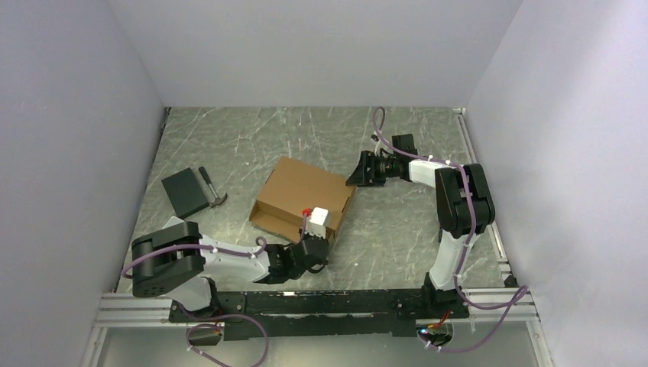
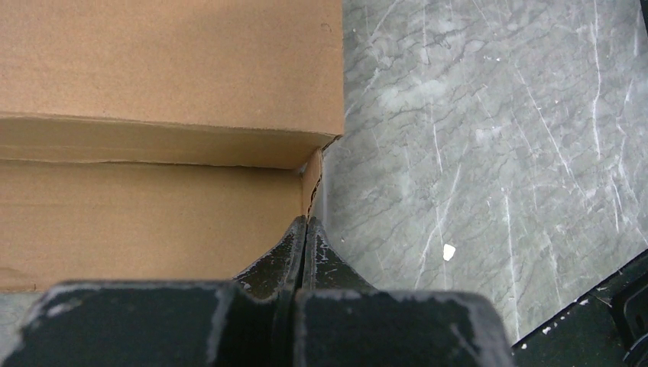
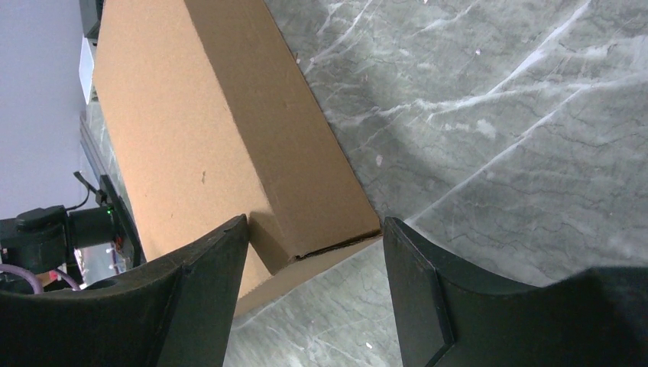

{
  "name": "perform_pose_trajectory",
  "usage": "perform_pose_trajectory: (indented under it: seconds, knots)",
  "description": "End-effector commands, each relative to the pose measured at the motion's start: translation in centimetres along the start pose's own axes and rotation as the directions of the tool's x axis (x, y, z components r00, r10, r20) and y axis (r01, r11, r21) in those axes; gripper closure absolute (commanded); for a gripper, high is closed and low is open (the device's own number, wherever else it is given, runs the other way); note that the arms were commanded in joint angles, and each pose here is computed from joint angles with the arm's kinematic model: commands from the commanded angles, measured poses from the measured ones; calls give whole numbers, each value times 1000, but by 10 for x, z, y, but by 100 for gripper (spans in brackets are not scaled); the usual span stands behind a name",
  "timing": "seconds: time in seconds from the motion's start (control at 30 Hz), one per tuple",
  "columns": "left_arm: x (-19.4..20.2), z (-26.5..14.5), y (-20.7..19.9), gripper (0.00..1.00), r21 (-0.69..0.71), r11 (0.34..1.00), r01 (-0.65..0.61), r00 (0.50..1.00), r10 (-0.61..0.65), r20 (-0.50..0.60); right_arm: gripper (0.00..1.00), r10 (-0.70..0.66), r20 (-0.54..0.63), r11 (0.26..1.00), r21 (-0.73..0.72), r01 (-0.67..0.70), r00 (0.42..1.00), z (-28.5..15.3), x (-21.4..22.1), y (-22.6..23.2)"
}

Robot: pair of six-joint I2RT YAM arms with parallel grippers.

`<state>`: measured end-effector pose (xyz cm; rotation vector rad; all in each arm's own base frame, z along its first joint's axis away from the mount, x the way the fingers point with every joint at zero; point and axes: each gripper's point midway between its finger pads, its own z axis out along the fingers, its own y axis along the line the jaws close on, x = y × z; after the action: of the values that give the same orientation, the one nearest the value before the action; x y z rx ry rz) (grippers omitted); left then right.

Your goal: Fold the paper box

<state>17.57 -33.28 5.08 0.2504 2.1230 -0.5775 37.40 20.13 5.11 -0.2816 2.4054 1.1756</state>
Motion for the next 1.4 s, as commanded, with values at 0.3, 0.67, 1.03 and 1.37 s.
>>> perform_pose_trajectory:
  seconds: [0.3,0.67,1.03,1.37]
  knots:
    - [-14,3,-18,100,61,995,-84,996,83,19,32,-15,-20,996,84,17,1000,8,5,-20]
    - [-17,2,-8,100,8,997,-76,997,76,7,32,-14,-22,996,83,16,1000,7,5,-19]
    - [-27,4,-9,100,13,997,-76,997,76,-3,32,-16,-25,997,80,18,1000,8,6,-18]
    - [-45,7,-24,100,55,990,-130,991,130,-5,32,-17,-30,997,80,19,999,9,7,-17]
